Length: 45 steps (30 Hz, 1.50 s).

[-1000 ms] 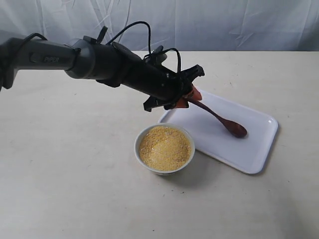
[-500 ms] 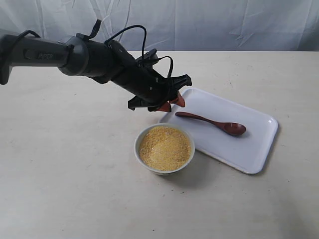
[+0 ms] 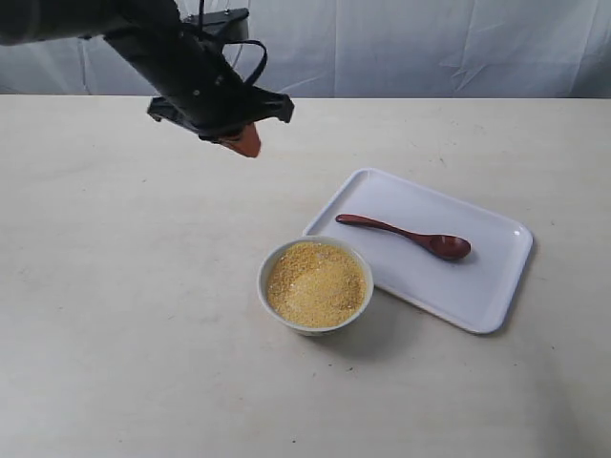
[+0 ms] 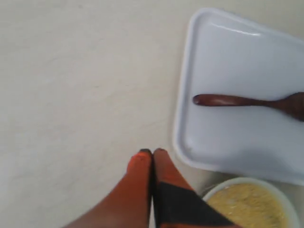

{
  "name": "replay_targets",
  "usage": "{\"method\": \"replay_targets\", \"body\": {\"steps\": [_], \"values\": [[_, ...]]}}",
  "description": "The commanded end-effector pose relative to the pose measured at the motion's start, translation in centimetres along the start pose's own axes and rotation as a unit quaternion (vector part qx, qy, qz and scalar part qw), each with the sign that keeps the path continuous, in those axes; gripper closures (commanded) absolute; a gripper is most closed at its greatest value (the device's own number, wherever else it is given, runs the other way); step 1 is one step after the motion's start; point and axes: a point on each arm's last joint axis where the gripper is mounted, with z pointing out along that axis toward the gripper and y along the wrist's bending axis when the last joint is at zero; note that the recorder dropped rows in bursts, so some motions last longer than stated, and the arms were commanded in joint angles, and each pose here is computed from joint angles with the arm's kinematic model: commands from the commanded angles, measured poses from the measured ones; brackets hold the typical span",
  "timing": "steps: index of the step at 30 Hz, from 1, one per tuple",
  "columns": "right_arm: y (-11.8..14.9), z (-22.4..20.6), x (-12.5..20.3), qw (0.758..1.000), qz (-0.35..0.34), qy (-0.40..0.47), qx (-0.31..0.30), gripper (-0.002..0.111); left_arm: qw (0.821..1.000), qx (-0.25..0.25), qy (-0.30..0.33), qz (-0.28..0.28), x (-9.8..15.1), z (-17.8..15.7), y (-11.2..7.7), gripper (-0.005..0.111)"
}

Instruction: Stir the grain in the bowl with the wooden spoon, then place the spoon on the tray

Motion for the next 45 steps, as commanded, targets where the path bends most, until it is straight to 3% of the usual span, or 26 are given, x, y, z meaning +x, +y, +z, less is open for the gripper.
{"method": "replay_targets", "body": {"steps": [1,4,11,17,21,37,41,45], "values": [[0.0,0.0,0.0,1.0,0.001,-0.007,0.0,0.108,0.995,-0.102,-0.003,0.02,1.2,-4.4,1.3,0.107],[0.0,0.0,0.0,1.0,0.001,-0.007,0.0,0.108,0.994,-0.084,-0.068,-0.005,4.0,-8.1,1.5,0.107],[0.0,0.0,0.0,1.0,0.001,-0.007,0.0,0.108,0.982,-0.087,-0.165,0.029,10.0,-13.1,1.3,0.107],[0.0,0.0,0.0,1.0,0.001,-0.007,0.0,0.108,0.977,-0.113,-0.171,0.059,14.5,-15.7,1.6,0.107],[0.0,0.0,0.0,1.0,0.001,-0.007,0.0,0.108,0.979,-0.144,-0.122,0.073,16.6,-16.7,2.1,0.107],[0.0,0.0,0.0,1.0,0.001,-0.007,0.0,0.108,0.972,-0.173,-0.125,0.094,17.2,-17.9,2.4,0.107],[0.0,0.0,0.0,1.0,0.001,-0.007,0.0,0.108,0.96,-0.172,-0.193,0.103,18.2,-19.0,2.4,0.107],[0.0,0.0,0.0,1.0,0.001,-0.007,0.0,0.108,0.943,-0.17,-0.28,0.06,21.0,-19.9,3.6,0.107]]}}
